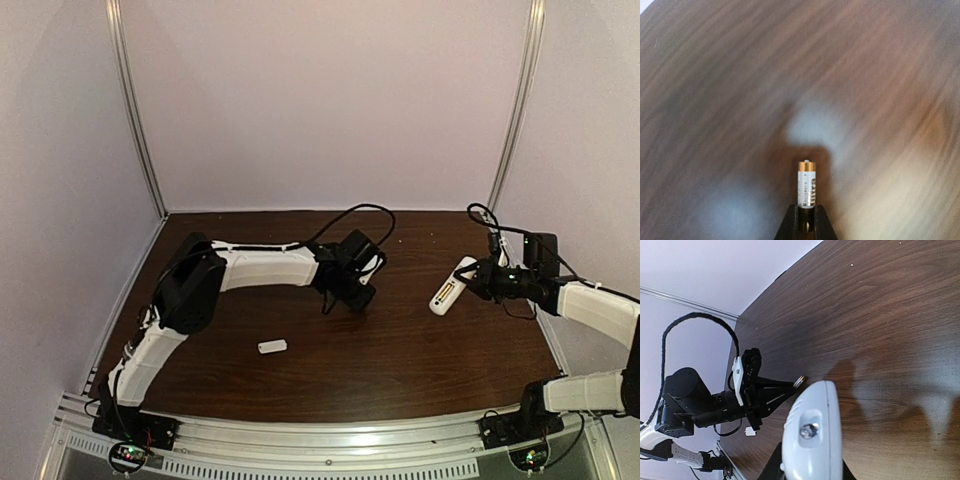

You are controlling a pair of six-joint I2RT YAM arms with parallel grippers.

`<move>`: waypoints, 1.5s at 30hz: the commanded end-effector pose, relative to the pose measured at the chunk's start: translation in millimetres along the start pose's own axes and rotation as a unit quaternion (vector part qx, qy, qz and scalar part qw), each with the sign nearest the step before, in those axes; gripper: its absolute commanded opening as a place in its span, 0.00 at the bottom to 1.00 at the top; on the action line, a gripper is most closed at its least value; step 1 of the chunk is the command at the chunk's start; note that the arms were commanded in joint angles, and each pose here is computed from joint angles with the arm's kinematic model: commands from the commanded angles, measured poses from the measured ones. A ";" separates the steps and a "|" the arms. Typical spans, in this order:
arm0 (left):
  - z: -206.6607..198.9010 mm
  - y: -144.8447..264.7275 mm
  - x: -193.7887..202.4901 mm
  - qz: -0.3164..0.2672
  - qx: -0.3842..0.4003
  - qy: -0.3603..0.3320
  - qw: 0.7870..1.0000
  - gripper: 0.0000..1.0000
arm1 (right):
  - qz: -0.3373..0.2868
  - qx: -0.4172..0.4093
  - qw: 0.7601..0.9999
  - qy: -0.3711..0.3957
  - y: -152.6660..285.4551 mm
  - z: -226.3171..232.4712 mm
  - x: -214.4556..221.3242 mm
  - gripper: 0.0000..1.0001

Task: Load the batteries into the remote control
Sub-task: Move the battery to the center of the board, then pick up the battery from the center of the board.

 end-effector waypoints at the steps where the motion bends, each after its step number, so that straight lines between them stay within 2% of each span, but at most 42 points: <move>1: -0.6 45.2 43.2 0.074 0.019 -0.008 0.997 0.00 | 0.000 -0.015 1.000 0.006 1.7 1.1 1.6 0.00; 8: -26.9 96.3 113.4 0.156 0.049 -0.025 0.986 0.00 | 0.004 -0.022 1.000 0.005 3.7 1.5 6.4 0.00; 16: -44.6 101.3 151.5 0.207 0.056 -0.035 0.976 0.00 | 0.010 -0.030 0.999 0.007 2.8 6.5 8.2 0.00; 18: -45.4 99.0 156.7 0.214 0.055 -0.037 0.975 0.04 | 0.012 -0.030 0.999 0.011 1.7 7.7 9.5 0.00; 30: -48.8 90.4 141.7 0.226 0.048 -0.049 0.972 0.27 | 0.020 -0.026 0.999 0.015 -2.2 7.9 12.0 0.00; 37: -50.5 84.1 133.7 0.227 0.046 -0.057 0.971 0.26 | 0.027 -0.023 0.999 0.015 -4.0 6.3 13.6 0.00; 45: -54.6 75.7 126.1 0.228 0.054 -0.067 0.970 0.17 | 0.034 -0.021 0.999 0.014 -5.3 4.4 17.3 0.00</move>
Point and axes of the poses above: each gripper's point midway between its finger pads, its own y axis back along the fingers, its own z axis along the line the jaws close on, x = y × z, the point moved 7 cm from there along y, back along the fingers, and after that the axes turned 4 degrees about -y, right-handed, at the moved point
